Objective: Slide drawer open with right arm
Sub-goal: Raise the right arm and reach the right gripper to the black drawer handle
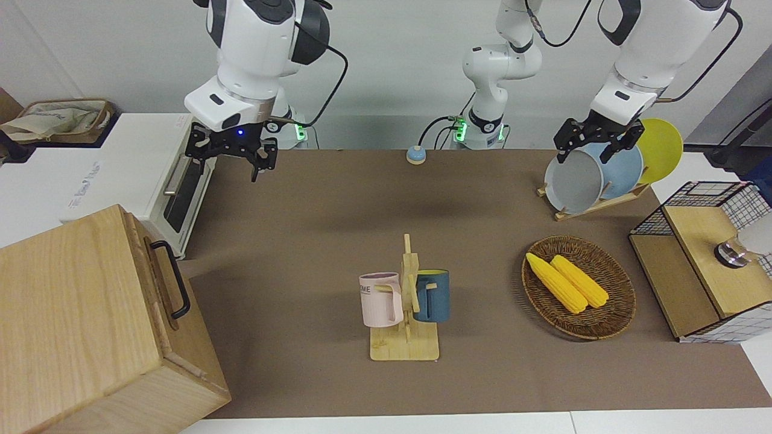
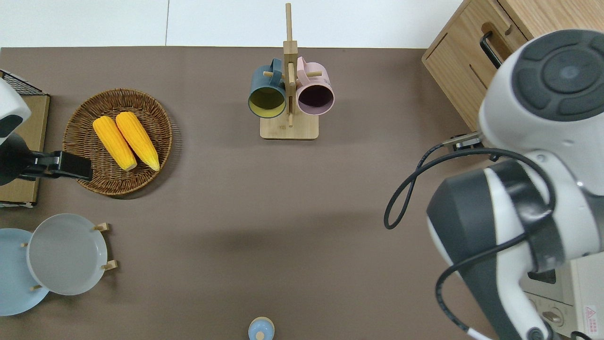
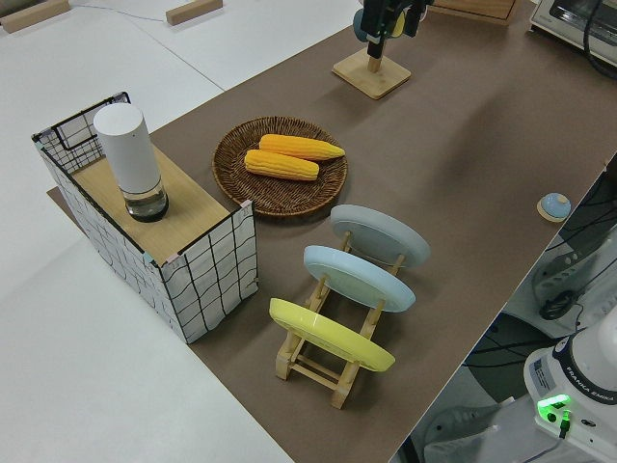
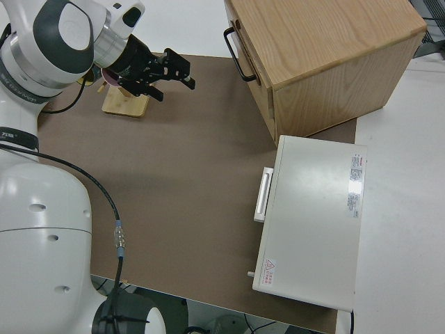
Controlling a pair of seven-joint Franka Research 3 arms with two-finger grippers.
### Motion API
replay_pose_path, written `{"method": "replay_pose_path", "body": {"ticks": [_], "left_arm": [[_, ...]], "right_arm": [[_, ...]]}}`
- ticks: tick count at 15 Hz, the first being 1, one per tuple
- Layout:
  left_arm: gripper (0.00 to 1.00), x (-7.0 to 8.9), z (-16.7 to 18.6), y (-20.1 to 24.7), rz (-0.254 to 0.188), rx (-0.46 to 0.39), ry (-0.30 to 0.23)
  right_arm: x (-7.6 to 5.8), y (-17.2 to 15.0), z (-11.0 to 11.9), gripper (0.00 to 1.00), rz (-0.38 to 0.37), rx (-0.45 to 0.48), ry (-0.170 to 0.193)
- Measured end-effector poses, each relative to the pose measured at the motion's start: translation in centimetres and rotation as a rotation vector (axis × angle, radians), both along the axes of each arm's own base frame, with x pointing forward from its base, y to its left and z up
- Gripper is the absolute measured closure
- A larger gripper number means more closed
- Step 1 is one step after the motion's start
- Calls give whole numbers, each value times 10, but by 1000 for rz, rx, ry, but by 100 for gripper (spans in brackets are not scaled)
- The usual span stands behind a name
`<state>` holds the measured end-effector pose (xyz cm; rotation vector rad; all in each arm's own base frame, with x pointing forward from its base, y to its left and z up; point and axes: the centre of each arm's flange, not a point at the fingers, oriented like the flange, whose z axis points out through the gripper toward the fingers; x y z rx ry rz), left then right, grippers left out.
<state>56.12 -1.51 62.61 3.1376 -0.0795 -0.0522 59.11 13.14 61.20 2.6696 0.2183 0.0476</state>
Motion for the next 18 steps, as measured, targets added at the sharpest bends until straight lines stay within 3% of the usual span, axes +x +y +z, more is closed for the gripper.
{"method": "replay_pose_path", "body": {"ticks": [3,10,14,18], "left_arm": [[0,0,0,0,0,0,0],[0,0,0,0,0,0,0],[0,0,0,0,0,0,0],[0,0,0,0,0,0,0]], "right_arm": [[3,18,-13,1,50,-88,-7],[20,44,-57,1,241,-405,-97],[39,44,-92,1,348,-583,-126],[66,21,-131,1,397,-706,-141]]}}
